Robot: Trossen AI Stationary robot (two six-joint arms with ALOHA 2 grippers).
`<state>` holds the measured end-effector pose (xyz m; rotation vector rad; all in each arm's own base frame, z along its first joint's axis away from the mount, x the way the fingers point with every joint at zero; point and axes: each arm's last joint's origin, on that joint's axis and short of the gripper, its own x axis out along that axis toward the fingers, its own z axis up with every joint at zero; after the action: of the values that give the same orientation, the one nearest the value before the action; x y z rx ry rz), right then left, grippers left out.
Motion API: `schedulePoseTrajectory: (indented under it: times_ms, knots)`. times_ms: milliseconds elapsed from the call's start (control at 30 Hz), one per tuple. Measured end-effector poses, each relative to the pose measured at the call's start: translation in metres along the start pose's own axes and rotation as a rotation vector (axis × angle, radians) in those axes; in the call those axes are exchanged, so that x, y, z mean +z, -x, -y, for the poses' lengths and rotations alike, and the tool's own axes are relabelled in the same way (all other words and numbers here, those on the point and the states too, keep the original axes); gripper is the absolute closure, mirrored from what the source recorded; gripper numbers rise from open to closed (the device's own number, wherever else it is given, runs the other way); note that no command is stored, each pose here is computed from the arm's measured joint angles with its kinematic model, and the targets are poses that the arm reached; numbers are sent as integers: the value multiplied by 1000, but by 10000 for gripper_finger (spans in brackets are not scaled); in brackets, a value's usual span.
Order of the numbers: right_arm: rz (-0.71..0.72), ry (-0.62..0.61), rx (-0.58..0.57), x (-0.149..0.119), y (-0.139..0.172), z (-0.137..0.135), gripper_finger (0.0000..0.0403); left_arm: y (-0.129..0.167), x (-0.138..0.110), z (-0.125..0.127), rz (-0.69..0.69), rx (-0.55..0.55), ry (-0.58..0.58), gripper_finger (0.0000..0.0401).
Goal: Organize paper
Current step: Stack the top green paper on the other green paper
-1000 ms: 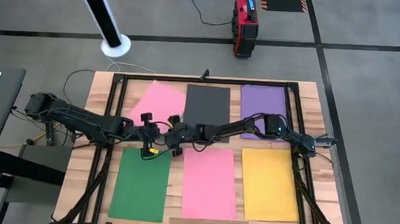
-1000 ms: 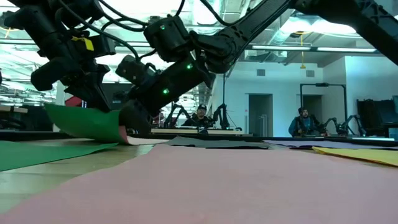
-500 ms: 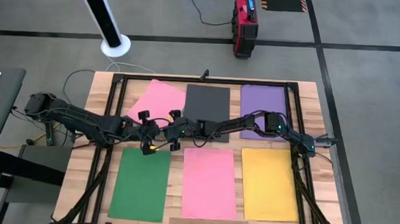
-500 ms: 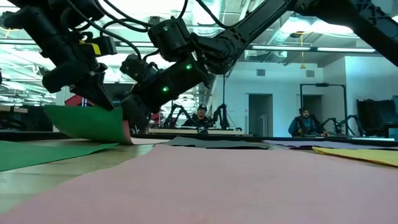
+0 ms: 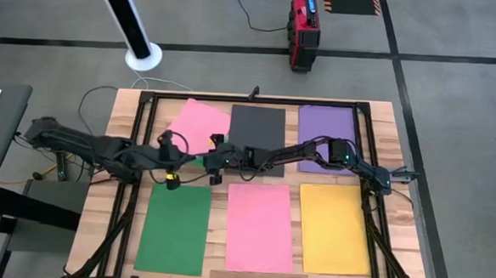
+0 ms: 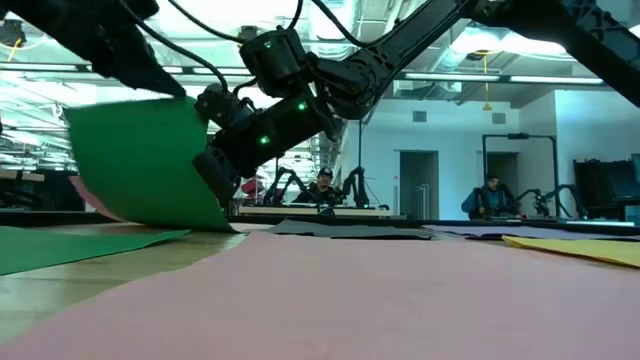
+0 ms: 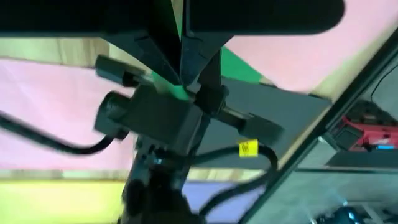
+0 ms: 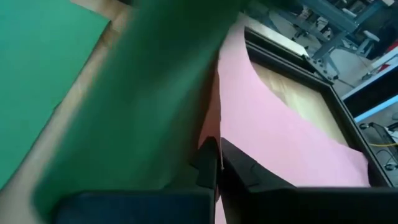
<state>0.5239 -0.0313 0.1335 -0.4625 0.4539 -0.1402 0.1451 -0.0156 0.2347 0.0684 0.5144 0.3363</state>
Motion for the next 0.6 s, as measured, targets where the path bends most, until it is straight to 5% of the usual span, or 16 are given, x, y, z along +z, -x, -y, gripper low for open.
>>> schedulePoseTrajectory:
  times_ms: [333, 600]
  knots:
    - [30, -3, -15, 11, 0, 6, 403, 26, -5, -14, 42, -23, 25, 401]
    - [22, -12, -32, 15, -2, 19, 403, 47, 21, -14, 56, -80, 5, 401]
